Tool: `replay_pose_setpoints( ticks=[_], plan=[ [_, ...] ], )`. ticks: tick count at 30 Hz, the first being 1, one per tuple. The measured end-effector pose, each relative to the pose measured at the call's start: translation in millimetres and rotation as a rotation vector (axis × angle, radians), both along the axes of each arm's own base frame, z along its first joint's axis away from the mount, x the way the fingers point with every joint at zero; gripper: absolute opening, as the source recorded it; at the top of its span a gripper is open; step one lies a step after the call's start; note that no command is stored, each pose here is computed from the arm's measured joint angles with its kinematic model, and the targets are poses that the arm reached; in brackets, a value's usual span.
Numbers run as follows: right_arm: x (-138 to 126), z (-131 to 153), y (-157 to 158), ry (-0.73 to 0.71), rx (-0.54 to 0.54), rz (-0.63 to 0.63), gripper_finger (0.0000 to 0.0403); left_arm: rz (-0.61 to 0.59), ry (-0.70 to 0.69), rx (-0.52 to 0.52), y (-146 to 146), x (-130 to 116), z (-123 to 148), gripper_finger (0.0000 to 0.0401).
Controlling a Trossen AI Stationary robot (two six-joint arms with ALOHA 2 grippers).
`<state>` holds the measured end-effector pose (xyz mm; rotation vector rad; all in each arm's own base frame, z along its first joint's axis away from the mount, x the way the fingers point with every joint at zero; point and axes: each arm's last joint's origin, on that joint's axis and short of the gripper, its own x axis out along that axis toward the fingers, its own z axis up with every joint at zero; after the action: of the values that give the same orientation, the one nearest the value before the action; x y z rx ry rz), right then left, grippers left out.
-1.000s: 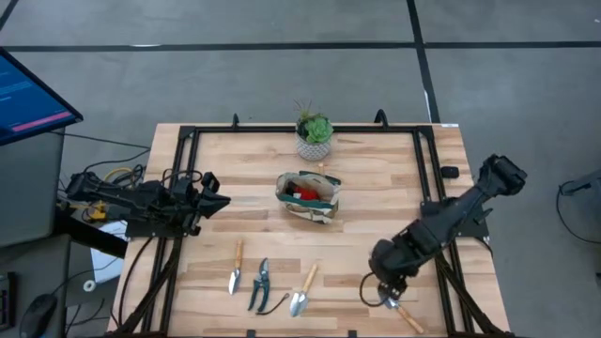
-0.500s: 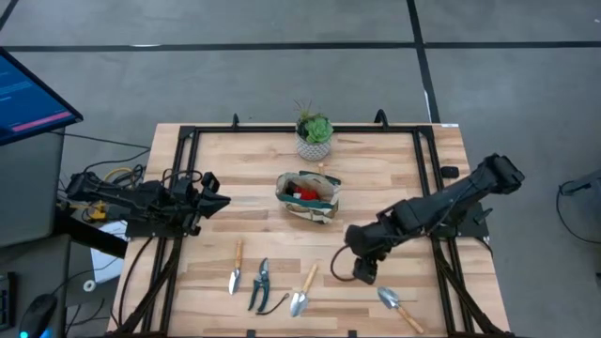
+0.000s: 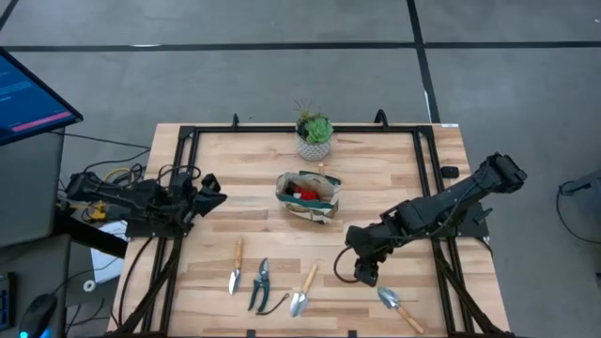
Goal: Pick & Place Garden tools in Gardening bag
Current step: Put the trowel into the gardening bag
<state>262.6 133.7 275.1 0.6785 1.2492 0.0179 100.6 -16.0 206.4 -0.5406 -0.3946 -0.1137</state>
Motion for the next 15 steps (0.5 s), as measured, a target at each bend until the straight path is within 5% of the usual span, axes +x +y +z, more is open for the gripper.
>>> replay_pose_setpoints(
  ticks=[6,15],
  plan=[
    [9,3,-8,-0.066,0.007,-0.005,0.0187,-0.027,-0.057,-0.022,0,-2,5,0.0002],
    [15,30,-45,-0.267,0.018,-0.035,0.019,0.063,-0.306,-0.302,8,-16,25,0.0002]
  ],
)
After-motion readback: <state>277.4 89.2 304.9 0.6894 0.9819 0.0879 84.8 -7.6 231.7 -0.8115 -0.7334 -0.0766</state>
